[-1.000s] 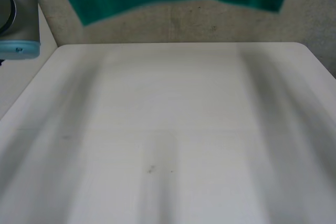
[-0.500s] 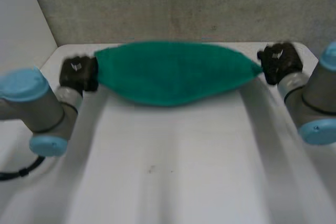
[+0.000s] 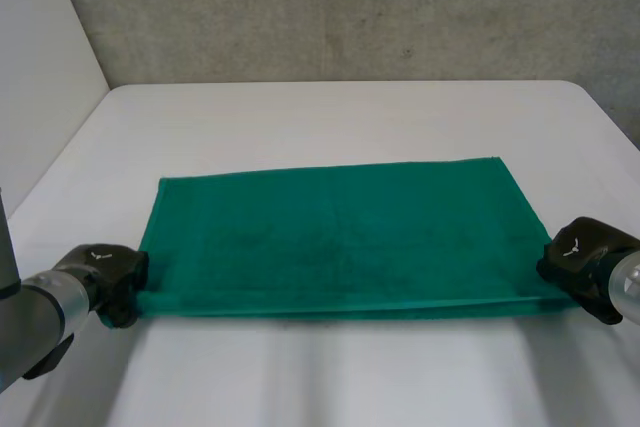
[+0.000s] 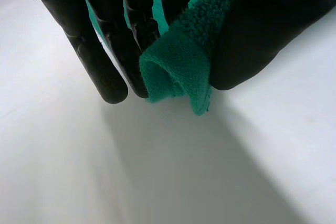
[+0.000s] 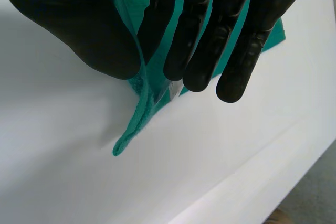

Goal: Fold the towel.

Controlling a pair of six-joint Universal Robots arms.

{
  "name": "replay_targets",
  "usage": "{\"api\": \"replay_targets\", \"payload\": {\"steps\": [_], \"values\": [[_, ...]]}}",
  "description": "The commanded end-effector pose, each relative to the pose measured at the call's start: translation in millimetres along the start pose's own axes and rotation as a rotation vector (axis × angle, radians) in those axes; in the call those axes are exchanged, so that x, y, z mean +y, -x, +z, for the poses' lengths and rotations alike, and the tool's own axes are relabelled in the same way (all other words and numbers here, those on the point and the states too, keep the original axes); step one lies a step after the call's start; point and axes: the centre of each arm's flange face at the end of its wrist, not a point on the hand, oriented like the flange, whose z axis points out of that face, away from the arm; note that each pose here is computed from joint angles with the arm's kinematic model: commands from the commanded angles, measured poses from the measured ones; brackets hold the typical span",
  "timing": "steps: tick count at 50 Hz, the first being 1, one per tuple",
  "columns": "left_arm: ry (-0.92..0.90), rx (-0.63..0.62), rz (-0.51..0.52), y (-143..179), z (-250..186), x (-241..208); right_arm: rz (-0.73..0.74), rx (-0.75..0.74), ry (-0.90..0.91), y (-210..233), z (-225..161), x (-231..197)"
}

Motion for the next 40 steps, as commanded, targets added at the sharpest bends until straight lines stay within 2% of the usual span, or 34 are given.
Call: {"api": "replay_targets", "payload": {"steps": [1,5,8,13,20,31,35,40], "values": [[-0.099,-0.042,-0.011,8.8,12.5,-19.5,0.101,0.174,-0.083,-32.7,39.7,-12.4],[-0.170,-0.067,-0.008,10.4,37.3,-30.9,0.163,0.257,-0.191,-47.0,65.8,-36.5],[-0.271,-0.086,-0.024,10.8,63.5,-50.7,0.169,0.272,-0.211,-49.1,70.8,-41.4],[-0.337,-0.083,-0.068,7.2,97.7,-67.5,0.168,0.378,-0.302,-59.6,114.9,-65.2],[-0.344,-0.128,-0.075,8.6,135.9,-74.8,0.158,0.474,-0.387,-63.7,162.5,-91.3],[-0.444,-0.174,-0.078,9.5,169.1,-83.9,0.155,0.504,-0.403,-57.1,214.2,-96.6],[-0.482,-0.184,-0.079,10.0,172.0,-86.4,0.160,0.523,-0.404,-60.4,219.9,-97.0],[-0.497,-0.179,-0.076,6.7,170.6,-87.7,0.251,0.552,-0.387,-66.1,220.4,-94.9]]}}
